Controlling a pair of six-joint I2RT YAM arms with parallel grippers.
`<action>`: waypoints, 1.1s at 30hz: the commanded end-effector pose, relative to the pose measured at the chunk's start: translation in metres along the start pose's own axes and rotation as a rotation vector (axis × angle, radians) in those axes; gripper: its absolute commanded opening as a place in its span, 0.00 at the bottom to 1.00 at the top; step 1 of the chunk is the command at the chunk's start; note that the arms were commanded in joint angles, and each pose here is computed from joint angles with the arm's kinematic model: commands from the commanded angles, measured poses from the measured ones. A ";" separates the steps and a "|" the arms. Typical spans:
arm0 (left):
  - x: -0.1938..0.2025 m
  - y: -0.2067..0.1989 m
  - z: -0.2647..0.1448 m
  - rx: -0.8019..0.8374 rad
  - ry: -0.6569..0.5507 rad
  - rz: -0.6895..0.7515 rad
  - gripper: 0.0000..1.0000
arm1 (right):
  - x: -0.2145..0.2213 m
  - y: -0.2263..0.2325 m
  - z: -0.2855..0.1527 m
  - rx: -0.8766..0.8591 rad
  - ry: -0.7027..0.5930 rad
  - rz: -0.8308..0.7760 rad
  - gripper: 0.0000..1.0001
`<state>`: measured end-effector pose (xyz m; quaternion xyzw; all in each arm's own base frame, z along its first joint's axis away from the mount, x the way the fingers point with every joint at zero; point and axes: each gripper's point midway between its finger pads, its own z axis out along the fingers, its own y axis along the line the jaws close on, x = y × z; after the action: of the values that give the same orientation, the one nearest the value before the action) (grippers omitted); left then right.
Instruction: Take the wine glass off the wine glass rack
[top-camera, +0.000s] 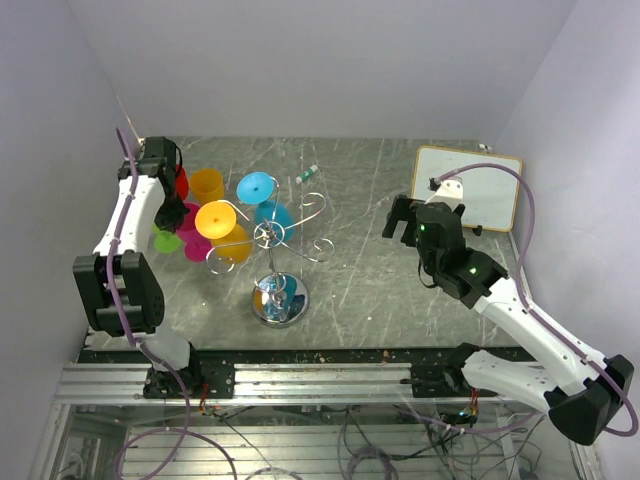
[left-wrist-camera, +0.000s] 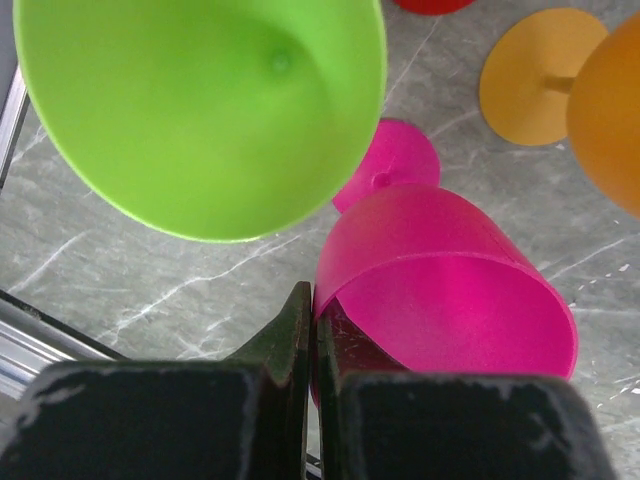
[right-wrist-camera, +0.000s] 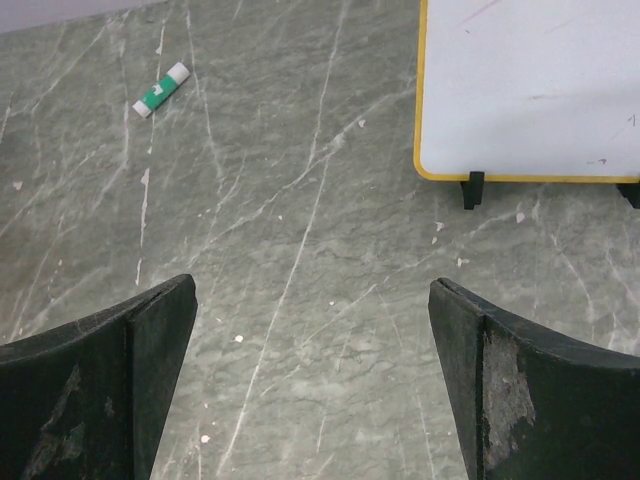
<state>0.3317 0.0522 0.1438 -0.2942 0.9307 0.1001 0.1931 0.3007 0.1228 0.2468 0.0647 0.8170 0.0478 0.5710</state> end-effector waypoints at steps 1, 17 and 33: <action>-0.017 -0.011 0.000 0.052 -0.043 0.025 0.07 | -0.005 -0.009 -0.004 0.026 -0.028 0.010 1.00; -0.033 -0.002 -0.028 0.048 -0.116 0.037 0.70 | -0.021 -0.005 -0.022 -0.034 -0.032 0.025 1.00; -0.063 -0.008 -0.172 0.305 -0.447 -0.011 1.00 | -0.045 0.017 -0.044 -0.198 0.011 -0.166 1.00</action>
<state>0.3367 0.0503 0.2937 -0.2672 0.8767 0.0581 0.3958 0.2776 0.1217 0.2921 0.0050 0.8146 0.0738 0.5753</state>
